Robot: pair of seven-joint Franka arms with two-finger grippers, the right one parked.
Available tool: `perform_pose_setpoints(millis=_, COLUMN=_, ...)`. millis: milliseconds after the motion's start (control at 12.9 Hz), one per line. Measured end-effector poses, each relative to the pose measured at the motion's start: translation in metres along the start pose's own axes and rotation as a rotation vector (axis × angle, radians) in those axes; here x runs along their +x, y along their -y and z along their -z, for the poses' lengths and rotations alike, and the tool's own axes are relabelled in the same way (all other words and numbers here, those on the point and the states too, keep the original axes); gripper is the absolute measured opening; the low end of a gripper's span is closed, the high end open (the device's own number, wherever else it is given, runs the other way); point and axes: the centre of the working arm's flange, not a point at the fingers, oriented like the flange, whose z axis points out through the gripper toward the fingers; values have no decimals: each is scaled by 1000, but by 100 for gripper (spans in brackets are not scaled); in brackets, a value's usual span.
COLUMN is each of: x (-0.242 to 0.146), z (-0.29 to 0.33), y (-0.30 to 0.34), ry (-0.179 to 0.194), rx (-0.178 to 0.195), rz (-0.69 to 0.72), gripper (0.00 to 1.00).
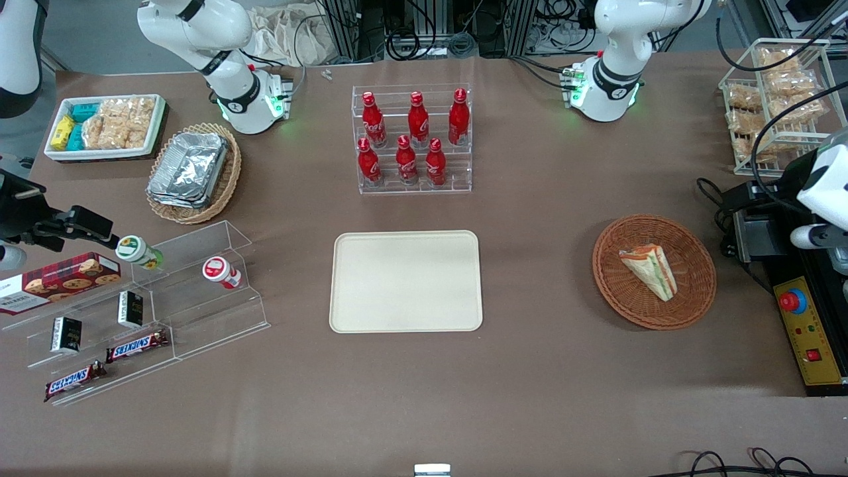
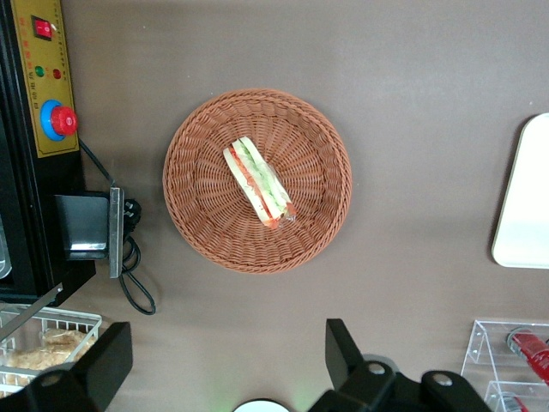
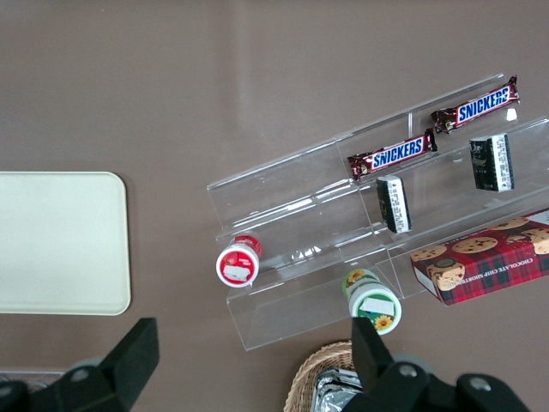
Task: Place sandwich from basket to tray
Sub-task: 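Lower the open left gripper over the wrapped sandwich in the wicker basket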
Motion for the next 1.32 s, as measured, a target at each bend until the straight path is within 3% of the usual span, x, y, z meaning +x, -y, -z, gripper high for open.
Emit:
perform_pose_setpoints(millis=467, x=3, z=-6, y=1, ry=14, rx=0, rz=13, gripper=100)
perform_pose_setpoints(millis=778, x=11, z=-55, y=2, ry=62, rx=3, rz=45, gripper=100)
perform_pose_setpoints(millis=1089, x=18, z=-150, y=11, ry=-9, rx=-3, rz=87, gripper=100)
perform_pose_setpoints(millis=1322, x=7, z=-219, y=15, ry=-27, rx=-10, rz=211, gripper=100)
